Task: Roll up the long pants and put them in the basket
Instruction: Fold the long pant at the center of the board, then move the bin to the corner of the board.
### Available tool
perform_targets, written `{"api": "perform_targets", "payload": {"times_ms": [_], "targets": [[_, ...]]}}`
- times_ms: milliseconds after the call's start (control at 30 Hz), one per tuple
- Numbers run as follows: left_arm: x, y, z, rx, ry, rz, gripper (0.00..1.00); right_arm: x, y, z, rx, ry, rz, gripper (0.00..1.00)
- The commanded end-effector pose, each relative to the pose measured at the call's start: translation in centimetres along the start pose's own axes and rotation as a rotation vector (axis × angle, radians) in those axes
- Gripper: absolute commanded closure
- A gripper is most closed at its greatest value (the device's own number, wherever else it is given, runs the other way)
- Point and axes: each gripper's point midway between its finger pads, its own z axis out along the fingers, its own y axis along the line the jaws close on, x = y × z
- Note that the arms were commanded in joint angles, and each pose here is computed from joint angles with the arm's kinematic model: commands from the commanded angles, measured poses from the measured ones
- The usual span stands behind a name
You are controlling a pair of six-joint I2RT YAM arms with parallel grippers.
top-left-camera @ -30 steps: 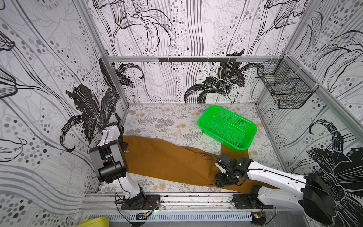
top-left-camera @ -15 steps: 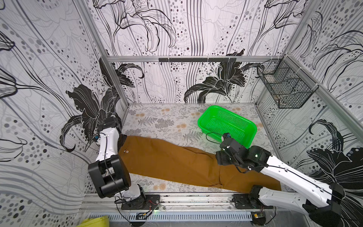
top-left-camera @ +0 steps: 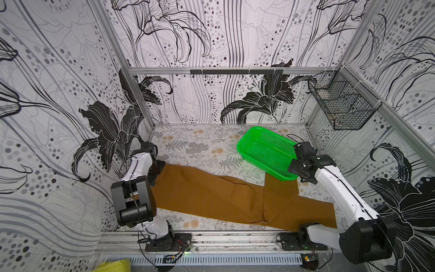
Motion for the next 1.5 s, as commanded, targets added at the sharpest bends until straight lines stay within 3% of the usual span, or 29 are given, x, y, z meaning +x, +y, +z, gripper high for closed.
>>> {"api": "perform_targets", "payload": {"times_ms": [0, 267, 333, 367, 400, 433, 533, 733, 1000, 1033, 1100, 1167, 1267, 1400, 1467], "targets": [[-0.2, -1.1, 0.3, 0.032, 0.003, 0.010, 0.09, 0.4, 1.6, 2.0, -0.033, 0.049, -0.005, 0.12], [0.4, -0.9, 1.0, 0.025, 0.026, 0.012, 0.10, 1.2, 2.3, 6.3, 0.021, 0.097, 0.029, 0.17], [0.4, -0.8, 1.1, 0.019, 0.028, 0.016, 0.10, 1.4, 2.5, 7.2, 0.024, 0.104, 0.033, 0.27], [0.4, -0.8, 1.1, 0.017, 0.028, 0.018, 0.10, 1.5, 2.8, 7.6, 0.020, 0.108, 0.032, 0.48], [0.3, -0.9, 1.0, 0.014, 0.029, 0.018, 0.10, 1.4, 3.2, 8.0, 0.007, 0.108, 0.029, 0.77], [0.3, -0.9, 1.0, 0.014, 0.029, 0.018, 0.10, 1.3, 3.4, 8.3, 0.004, 0.106, 0.031, 1.00], [0.1, -1.1, 0.7, 0.018, 0.026, 0.018, 0.10, -1.0, 5.0, 8.1, -0.051, 0.040, 0.056, 1.00], [-0.3, -1.2, 0.2, 0.020, 0.011, 0.021, 0.11, -9.9, 6.8, 6.7, -0.052, -0.114, 0.137, 1.00], [-0.1, -0.6, -0.3, 0.020, 0.003, 0.028, 0.11, -15.8, 4.1, 14.3, 0.063, -0.066, 0.258, 1.00], [-0.1, -0.5, -0.4, 0.023, 0.000, 0.031, 0.11, -16.2, 3.6, 15.3, 0.075, -0.056, 0.264, 0.99], [-0.2, -0.3, -0.7, 0.019, -0.007, 0.037, 0.11, -17.4, 2.6, 17.0, 0.080, -0.052, 0.280, 0.61], [-0.3, -0.1, -1.0, 0.017, -0.014, 0.043, 0.11, -18.8, 2.2, 17.4, 0.067, -0.085, 0.271, 0.45], [-0.7, -0.2, -1.6, 0.022, -0.030, 0.051, 0.11, -21.2, 2.9, 15.6, 0.014, -0.169, 0.199, 0.33], [-1.2, -0.3, -2.5, 0.032, -0.051, 0.057, 0.11, -22.0, 3.4, 10.3, -0.090, -0.246, 0.149, 0.00], [-1.4, -0.5, -2.8, 0.042, -0.060, 0.054, 0.11, -21.6, 3.3, 6.8, -0.143, -0.301, 0.144, 0.00]]}}
